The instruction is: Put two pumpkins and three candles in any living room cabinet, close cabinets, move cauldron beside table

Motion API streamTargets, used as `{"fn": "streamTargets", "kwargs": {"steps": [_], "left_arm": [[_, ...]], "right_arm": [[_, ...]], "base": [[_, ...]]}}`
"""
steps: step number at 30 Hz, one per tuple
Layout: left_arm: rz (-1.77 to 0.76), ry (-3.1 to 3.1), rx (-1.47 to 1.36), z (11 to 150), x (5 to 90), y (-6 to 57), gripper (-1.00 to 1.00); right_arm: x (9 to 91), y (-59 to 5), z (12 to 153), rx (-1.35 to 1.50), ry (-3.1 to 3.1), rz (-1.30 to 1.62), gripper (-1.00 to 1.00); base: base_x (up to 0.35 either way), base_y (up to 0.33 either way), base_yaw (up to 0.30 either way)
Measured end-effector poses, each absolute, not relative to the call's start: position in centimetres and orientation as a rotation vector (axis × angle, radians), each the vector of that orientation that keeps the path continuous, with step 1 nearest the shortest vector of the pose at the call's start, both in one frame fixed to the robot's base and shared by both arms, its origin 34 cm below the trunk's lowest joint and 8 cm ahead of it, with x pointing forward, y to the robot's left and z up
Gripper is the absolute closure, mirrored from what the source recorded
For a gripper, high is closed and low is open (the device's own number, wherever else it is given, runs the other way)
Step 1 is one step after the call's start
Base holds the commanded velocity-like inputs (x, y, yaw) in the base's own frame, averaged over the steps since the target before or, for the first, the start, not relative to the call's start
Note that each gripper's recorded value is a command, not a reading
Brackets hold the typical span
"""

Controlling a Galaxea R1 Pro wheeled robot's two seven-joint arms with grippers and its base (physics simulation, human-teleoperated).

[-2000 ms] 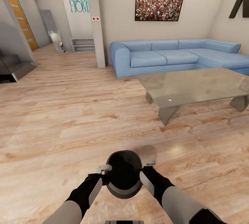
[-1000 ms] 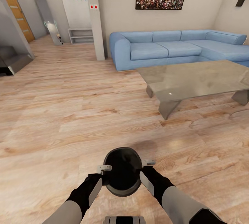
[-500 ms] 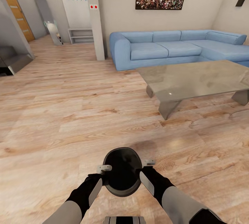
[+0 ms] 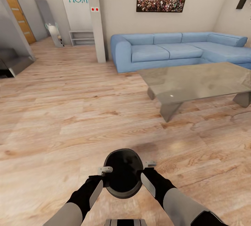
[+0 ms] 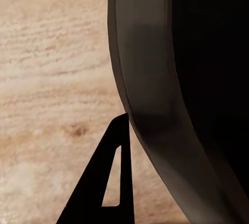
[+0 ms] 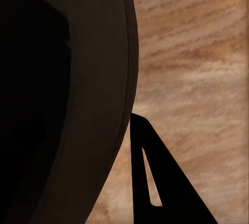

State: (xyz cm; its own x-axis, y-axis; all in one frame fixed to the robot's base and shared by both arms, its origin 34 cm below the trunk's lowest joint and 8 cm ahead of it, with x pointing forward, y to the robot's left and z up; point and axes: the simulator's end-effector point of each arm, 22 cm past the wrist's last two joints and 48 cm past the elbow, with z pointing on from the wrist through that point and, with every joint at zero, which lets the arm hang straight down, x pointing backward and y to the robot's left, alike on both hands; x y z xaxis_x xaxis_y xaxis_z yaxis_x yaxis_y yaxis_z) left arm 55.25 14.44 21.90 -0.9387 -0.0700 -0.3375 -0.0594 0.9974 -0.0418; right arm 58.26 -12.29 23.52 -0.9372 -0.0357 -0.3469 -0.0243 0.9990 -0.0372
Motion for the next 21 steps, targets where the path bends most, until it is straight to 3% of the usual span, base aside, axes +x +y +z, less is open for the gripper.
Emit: {"fn": "streamTargets", "kwargs": {"steps": [21], "left_arm": [[-0.048, 2.747, -0.095, 24.3, 56.5, 14.4, 1.00]], "right_arm": [[59.5, -12.3, 26.1, -0.046, 2.738, -0.047, 1.00]], "base": [[0.000, 0.000, 0.000]]}}
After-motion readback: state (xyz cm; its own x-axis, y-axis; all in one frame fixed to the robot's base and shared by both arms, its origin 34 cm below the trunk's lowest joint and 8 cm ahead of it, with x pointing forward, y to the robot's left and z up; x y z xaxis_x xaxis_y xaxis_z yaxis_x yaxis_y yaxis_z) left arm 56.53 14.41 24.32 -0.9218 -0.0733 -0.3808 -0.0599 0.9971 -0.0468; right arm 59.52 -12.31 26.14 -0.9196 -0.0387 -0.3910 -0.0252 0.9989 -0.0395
